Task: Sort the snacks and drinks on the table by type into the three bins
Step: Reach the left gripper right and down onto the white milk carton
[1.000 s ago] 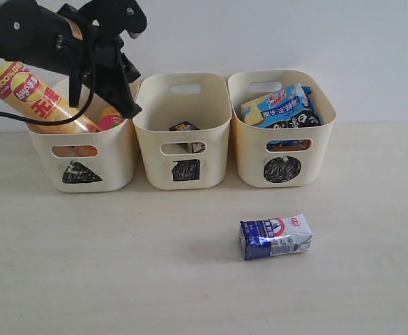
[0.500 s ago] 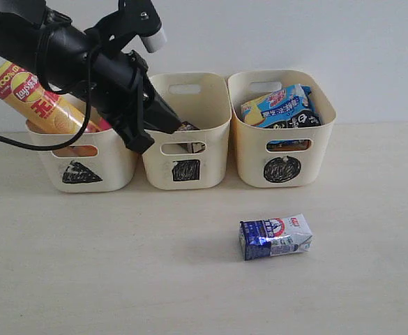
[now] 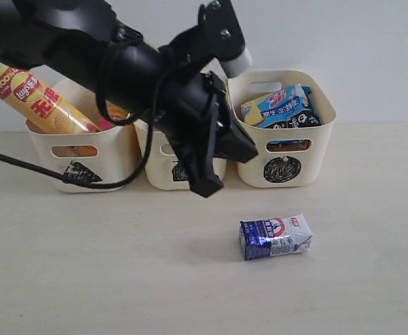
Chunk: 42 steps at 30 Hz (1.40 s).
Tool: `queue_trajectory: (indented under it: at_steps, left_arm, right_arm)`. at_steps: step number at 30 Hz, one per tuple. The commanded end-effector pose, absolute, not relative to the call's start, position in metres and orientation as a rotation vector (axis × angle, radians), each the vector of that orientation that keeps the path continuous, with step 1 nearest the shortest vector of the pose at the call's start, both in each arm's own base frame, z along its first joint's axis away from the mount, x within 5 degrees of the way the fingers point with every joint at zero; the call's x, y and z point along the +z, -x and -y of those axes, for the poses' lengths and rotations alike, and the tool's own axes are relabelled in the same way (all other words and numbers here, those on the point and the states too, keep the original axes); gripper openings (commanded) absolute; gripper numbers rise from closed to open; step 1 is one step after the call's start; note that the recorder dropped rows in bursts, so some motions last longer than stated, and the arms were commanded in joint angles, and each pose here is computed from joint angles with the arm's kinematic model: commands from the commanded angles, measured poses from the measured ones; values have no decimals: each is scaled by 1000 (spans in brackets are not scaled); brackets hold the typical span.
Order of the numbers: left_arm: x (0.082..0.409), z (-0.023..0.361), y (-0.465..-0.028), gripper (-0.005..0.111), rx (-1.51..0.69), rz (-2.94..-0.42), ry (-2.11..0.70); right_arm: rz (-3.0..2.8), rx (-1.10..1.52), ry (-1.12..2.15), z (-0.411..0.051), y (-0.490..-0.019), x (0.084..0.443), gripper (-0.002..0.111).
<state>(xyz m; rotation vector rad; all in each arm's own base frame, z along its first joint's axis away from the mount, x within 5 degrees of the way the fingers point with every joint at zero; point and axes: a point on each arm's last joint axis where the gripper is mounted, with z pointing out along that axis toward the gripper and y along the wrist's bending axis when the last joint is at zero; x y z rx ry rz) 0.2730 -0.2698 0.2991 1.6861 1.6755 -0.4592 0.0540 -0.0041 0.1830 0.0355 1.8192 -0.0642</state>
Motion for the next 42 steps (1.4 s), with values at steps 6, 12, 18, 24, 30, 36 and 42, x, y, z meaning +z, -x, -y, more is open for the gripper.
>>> queue_trajectory:
  at_steps: [6,12,18,24,30,36,42]
  left_arm:
    - [258,308,-266,40,-427,-1611,-1822]
    - [234,327,-268,97,-417,-1655,-1771]
    - [200,334,-268,95,-455,-1761,-1808]
    - [182,344,-281,95,-440,-1872,-1757]
    - [168,357,-295,95,-427,-1924,-1748]
    - [152,365,-309,95,-387,-1977,-1738]
    - [137,369,-317,94,-387,-1998,-1742]
  right_arm:
    - [-1805,-73,-30,4,-54,184,0]
    - [-1805,-73,-30,4,-54,184,0]
    - [-1805,-73,-30,4,-54,184,0]
    - [-1805,-73,-30,4,-54,184,0]
    - [-1805,-73,-30,4,-54,184,0]
    - [-1805,-73,-30,4,-54,184,0]
    - [-1805,-73,-30,4,-54,184,0]
